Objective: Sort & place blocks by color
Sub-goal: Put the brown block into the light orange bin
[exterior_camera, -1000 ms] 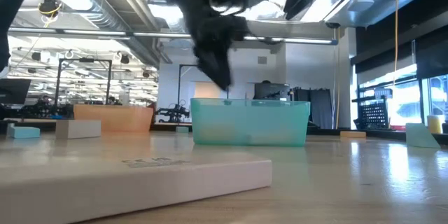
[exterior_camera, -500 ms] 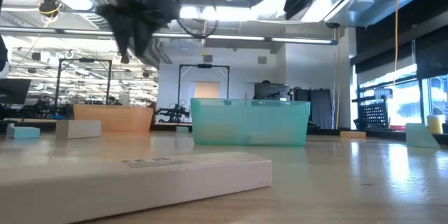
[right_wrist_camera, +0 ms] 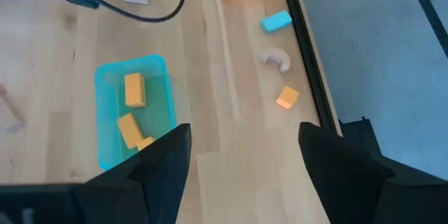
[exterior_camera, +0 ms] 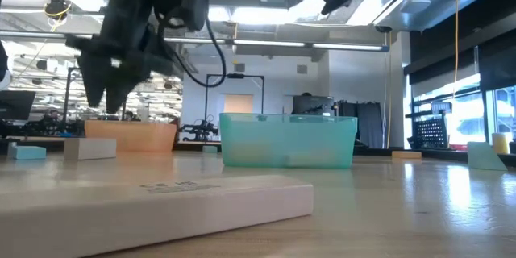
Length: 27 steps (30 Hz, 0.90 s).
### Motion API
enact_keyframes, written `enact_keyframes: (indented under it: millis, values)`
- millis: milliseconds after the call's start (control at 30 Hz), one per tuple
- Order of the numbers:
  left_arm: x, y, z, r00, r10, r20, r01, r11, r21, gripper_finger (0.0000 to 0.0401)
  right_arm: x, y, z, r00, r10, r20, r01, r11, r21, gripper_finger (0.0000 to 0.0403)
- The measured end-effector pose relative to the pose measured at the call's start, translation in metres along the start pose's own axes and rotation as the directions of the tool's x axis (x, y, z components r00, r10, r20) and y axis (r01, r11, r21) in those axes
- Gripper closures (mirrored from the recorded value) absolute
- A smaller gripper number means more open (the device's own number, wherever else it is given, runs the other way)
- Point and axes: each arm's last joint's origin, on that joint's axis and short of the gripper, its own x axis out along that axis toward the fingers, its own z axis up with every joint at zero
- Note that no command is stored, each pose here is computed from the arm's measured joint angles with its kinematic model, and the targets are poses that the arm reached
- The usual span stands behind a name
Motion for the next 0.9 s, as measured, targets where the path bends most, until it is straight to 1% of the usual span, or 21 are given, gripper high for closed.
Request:
enact_keyframes:
  millis: [133, 300, 367, 500, 567, 667, 767, 900]
  values:
    - [0.015, -0.003, -0.004, 0.999, -0.034, 0.018, 0.034, 0.999, 0.000, 0.0202, 0.000, 0.000, 0.000, 1.000, 0.000, 0.000, 0.000, 1.000, 0.000, 0.0139]
    - [0.031, 0.003, -0.009, 1.000, 0.002, 0.006, -0.002, 0.999, -0.044, 0.0202, 0.000, 0.001, -0.001, 1.000, 0.010, -0.007, -0.010, 1.000, -0.020, 0.0139]
    - [0.034, 0.004, -0.010, 1.000, 0.005, 0.005, -0.005, 0.999, -0.044, 0.0202, 0.000, 0.002, -0.002, 0.999, 0.040, -0.008, -0.041, 0.998, -0.043, 0.0139]
    - [0.044, 0.001, -0.010, 0.999, -0.041, 0.024, 0.042, 0.998, -0.048, 0.0202, 0.000, 0.005, -0.002, 0.992, 0.125, 0.018, -0.124, 0.991, -0.049, 0.0139]
    - [0.048, 0.001, -0.010, 0.998, -0.050, 0.032, 0.052, 0.998, -0.047, 0.0202, 0.000, 0.005, -0.001, 0.989, 0.147, 0.027, -0.145, 0.988, -0.052, 0.0139]
    - [0.055, 0.004, -0.012, 0.998, -0.049, 0.029, 0.050, 0.998, -0.047, 0.0202, 0.000, 0.005, -0.001, 0.988, 0.151, 0.028, -0.149, 0.987, -0.068, 0.0139]
    - [0.064, 0.008, -0.016, 0.999, -0.027, 0.017, 0.028, 0.999, -0.043, 0.0202, 0.000, 0.005, -0.001, 0.988, 0.150, 0.028, -0.148, 0.986, -0.073, 0.0139]
    - [0.068, 0.012, -0.018, 1.000, -0.013, 0.006, 0.013, 0.999, -0.041, 0.0208, 0.000, 0.005, -0.001, 0.988, 0.150, 0.029, -0.148, 0.986, -0.074, 0.0139]
